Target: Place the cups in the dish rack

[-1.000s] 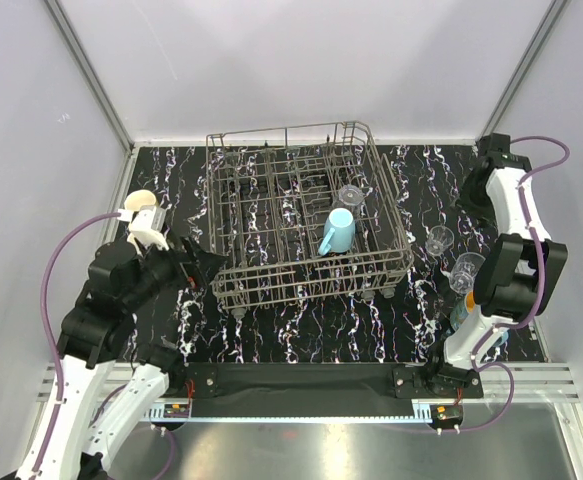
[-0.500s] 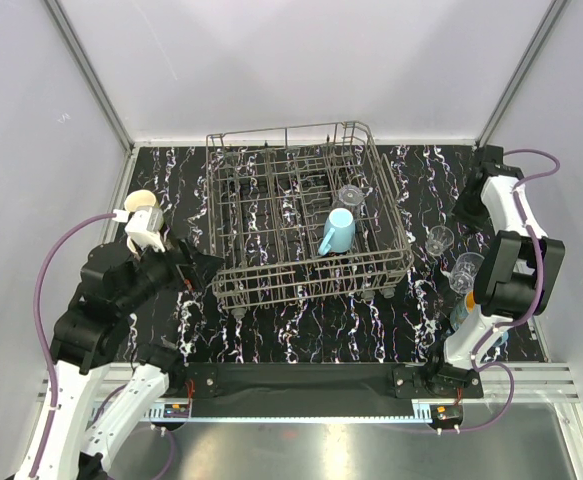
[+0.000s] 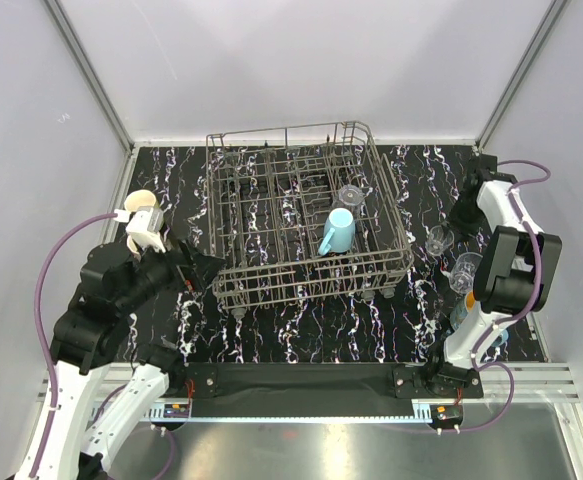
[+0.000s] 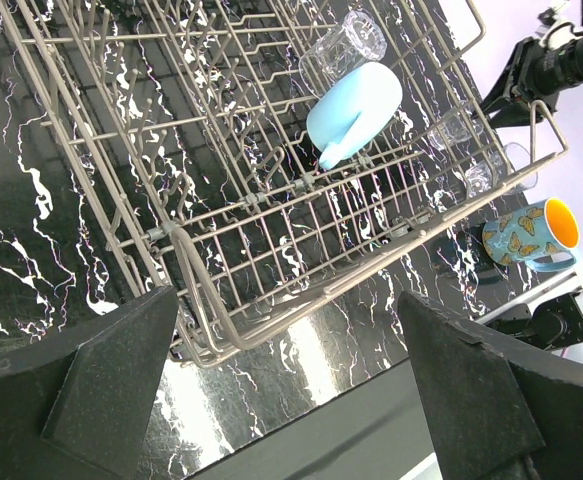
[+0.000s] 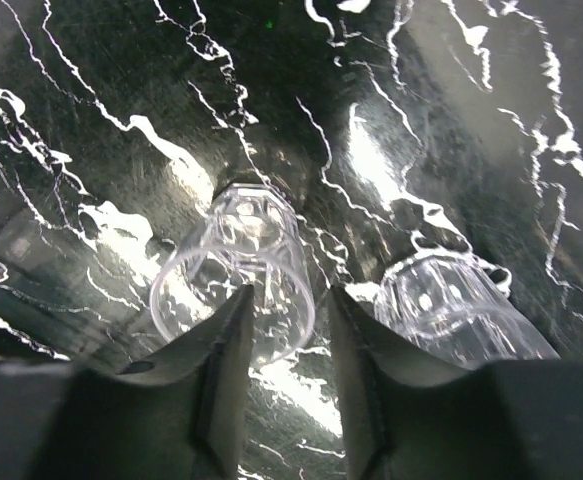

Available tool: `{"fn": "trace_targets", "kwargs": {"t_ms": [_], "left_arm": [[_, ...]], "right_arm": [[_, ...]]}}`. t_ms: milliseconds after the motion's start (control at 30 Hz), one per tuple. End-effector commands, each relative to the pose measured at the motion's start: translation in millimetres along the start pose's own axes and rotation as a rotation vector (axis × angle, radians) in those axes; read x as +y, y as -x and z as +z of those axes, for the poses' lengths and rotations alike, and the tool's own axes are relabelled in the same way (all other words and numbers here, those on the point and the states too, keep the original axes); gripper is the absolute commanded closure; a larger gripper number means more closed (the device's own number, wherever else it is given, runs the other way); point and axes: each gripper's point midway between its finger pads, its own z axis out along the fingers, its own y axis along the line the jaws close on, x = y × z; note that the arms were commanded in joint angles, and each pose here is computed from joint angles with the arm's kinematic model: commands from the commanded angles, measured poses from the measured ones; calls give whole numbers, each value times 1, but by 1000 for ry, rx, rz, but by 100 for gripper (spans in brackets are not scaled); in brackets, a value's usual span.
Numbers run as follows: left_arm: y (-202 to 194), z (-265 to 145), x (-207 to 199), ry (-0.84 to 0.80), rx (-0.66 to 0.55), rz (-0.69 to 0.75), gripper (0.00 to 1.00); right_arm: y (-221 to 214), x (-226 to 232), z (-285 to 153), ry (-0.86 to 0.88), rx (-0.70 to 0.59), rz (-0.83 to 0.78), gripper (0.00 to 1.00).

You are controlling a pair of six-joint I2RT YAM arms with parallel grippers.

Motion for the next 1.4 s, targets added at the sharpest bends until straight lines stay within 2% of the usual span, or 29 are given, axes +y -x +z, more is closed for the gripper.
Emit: {"fn": "trace_targets", "kwargs": {"t_ms": [0,300,333,467,533,733,800,967,1100,1167,1200,1233,1267,1333,1367], "left_arm": [[10,-4,-9,-40,-41,35,1],[12,1,-9,-42,-27,50,1],[12,1,-10,-44,-28,48,1],[14,2,-17,-86,-28,51,1],[17,2,-23,-114,-30,54,1],[23,2,-31,-142,-33,39,1],[27,1,-35,-155,-39,29,1],[45,6,-46,-172,-54,-51,1],[64,7,-71,-278,-73,-111,1],[70,7,-86,-358,-77,-153,1],[76,4,-100,-442,-93,-169,1],[79,4,-106,-480,-102,-182,1],[83,1,-113,-528,-120,-184,1],[97,-7,-130,-653,-183,-172,1],[110,-16,-141,-719,-254,-124,1]], "right_arm": [[0,11,12,52,12,5,60],[7,22,11,97,16,4,67],[6,22,13,96,22,2,70],[13,23,8,92,4,-4,93],[19,23,-2,98,-23,2,100],[54,38,-55,186,-146,35,100],[67,54,-83,279,-185,35,100],[99,88,-181,553,-379,20,100],[106,111,-253,762,-466,-14,100],[104,125,-283,889,-453,-19,100],[93,138,-296,991,-388,-22,100],[96,140,-299,1003,-411,-31,100],[87,154,-314,1130,-355,-40,100],[68,172,-334,1259,-292,-76,100],[57,181,-344,1332,-251,-100,100]]}}
